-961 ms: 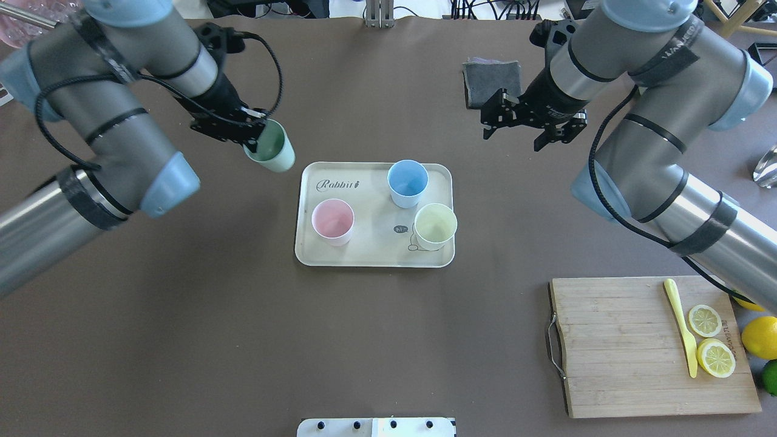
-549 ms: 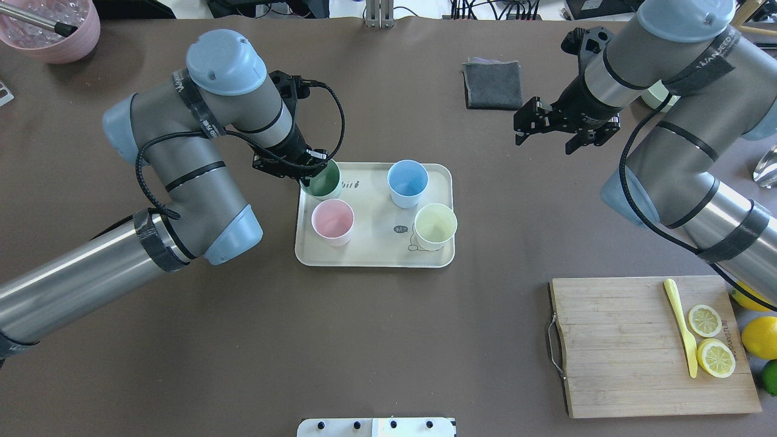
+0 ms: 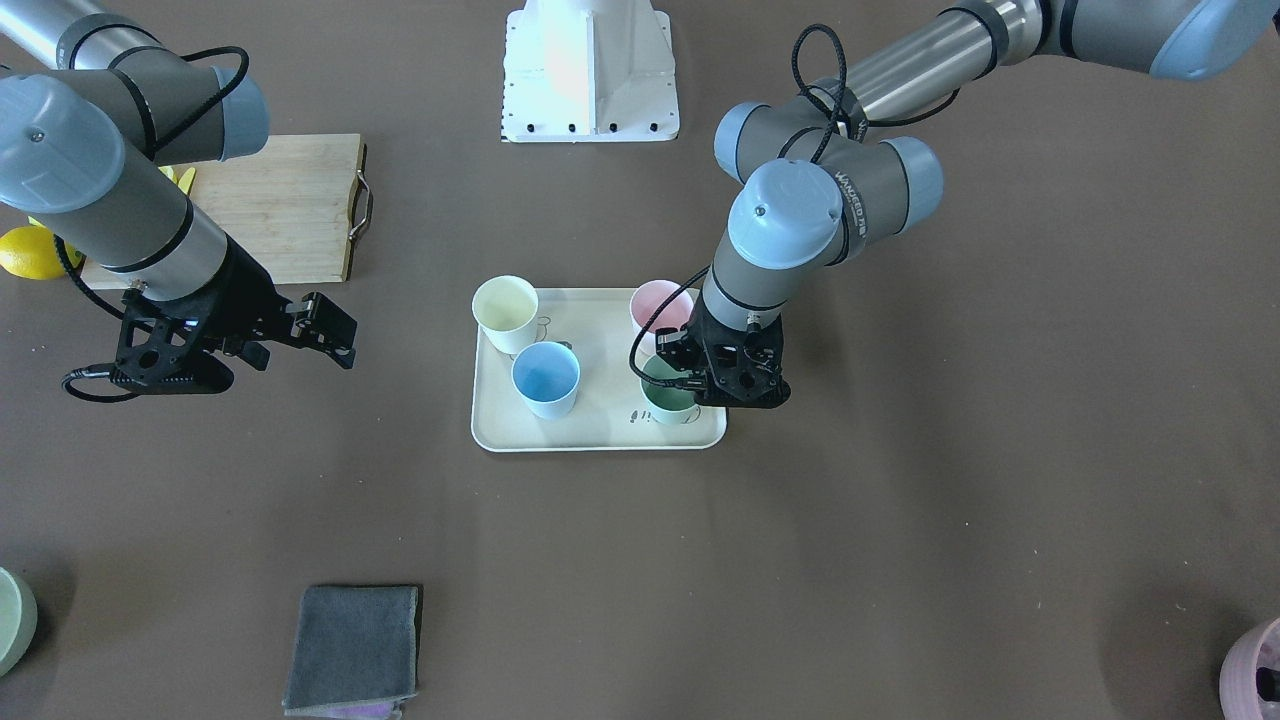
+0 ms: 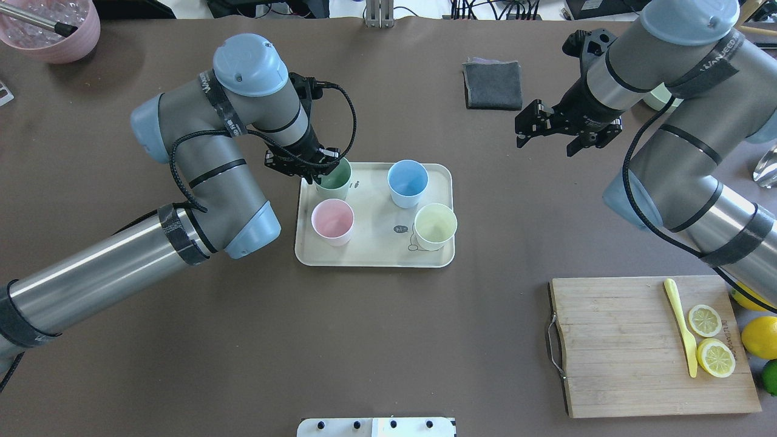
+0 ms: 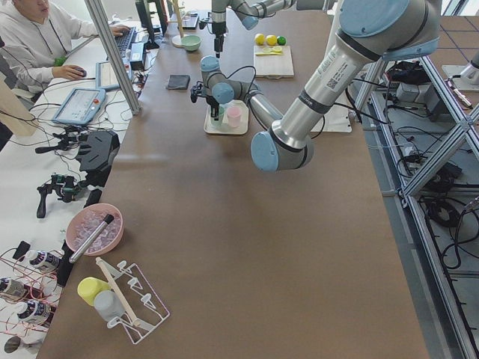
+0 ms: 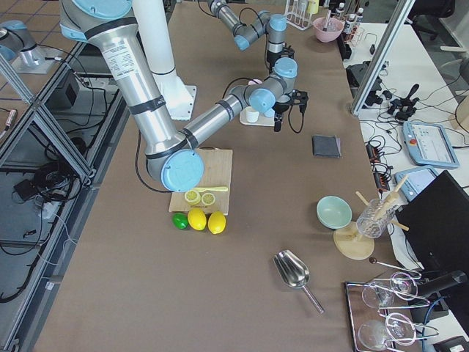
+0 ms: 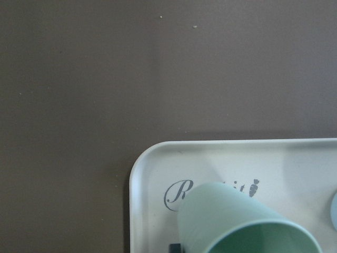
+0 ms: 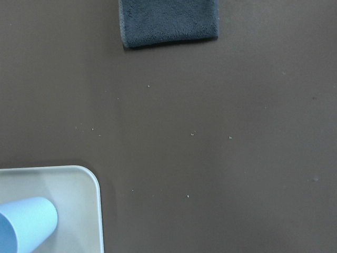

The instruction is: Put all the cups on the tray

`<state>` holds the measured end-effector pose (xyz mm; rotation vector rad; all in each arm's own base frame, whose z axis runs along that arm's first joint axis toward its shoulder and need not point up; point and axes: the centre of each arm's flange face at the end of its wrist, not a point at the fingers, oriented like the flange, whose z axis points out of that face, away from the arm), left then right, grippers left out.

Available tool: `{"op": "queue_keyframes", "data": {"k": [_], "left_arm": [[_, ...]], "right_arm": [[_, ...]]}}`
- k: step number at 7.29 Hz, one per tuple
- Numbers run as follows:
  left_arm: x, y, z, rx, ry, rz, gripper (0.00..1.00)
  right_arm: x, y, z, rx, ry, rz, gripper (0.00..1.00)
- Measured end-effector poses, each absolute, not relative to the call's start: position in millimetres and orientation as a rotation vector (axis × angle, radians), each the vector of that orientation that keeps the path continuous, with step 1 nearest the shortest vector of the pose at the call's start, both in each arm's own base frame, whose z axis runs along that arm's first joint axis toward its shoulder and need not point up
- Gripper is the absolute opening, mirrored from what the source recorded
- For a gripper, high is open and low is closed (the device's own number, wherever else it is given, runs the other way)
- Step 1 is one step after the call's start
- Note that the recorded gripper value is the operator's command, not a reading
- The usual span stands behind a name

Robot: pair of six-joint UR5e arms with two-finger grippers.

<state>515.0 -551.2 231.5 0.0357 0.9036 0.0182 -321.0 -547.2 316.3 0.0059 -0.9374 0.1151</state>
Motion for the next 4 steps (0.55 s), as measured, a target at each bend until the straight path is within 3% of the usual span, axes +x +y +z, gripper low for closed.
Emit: {"op": "queue_keyframes", "data": {"k": [2, 4], "left_arm": [[470, -568, 228, 0.069, 0.887, 0.017, 0.98], [348, -582, 264, 0.138, 0.805, 0.101, 0.98]], "right_arm": [[-288, -554, 339, 0.028, -0.915, 0.11, 1.0], [-210, -562, 402, 0.064, -0.875, 0.062, 1.0]]}}
